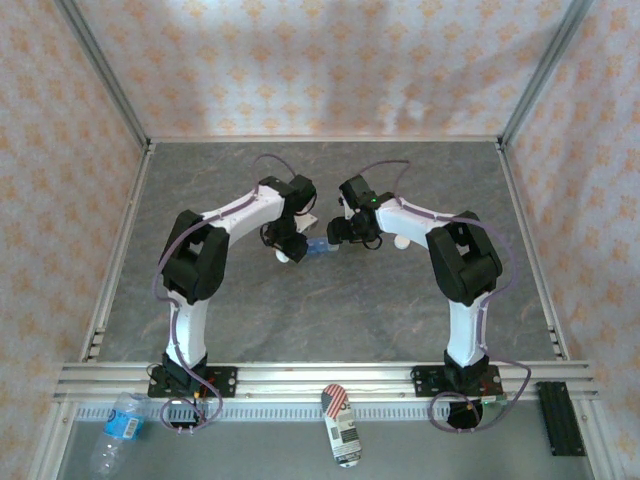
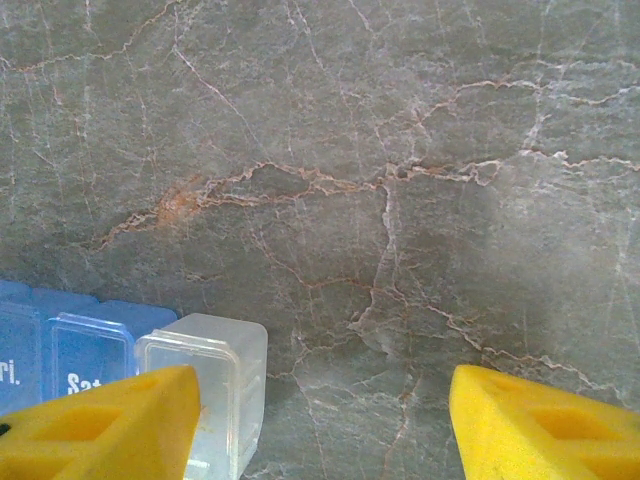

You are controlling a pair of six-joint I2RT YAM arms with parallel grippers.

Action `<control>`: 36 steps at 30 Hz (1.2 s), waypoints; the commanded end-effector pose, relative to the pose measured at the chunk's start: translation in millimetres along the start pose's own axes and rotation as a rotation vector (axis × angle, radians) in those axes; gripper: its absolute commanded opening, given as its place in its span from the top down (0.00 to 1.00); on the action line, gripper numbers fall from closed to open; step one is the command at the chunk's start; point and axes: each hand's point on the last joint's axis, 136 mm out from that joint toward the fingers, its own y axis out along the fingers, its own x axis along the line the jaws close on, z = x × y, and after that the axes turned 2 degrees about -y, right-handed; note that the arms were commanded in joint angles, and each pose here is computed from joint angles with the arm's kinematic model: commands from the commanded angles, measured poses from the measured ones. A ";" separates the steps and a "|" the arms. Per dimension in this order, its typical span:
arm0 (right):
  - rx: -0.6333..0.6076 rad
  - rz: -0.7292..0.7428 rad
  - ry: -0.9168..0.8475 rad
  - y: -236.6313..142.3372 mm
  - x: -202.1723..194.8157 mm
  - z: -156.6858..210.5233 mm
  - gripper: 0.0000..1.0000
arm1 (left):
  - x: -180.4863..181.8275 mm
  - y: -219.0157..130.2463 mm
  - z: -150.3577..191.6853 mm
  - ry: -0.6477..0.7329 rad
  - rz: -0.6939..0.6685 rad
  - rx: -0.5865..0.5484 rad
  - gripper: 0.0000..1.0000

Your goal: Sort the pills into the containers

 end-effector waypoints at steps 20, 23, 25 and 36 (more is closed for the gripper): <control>0.054 0.036 0.011 12.4 -9.4 16.3 0.33 | 3.0 -2.7 6.3 0.087 -0.093 0.095 1.00; 0.053 0.034 0.011 12.2 -9.0 15.8 0.33 | 3.6 -2.8 5.2 0.089 -0.100 0.097 1.00; 0.052 0.034 0.012 12.2 -8.9 15.7 0.33 | 3.8 -2.7 5.0 0.089 -0.102 0.099 1.00; 0.052 0.033 0.014 12.7 -9.2 16.8 0.33 | 4.5 -3.5 5.7 0.086 -0.103 0.078 1.00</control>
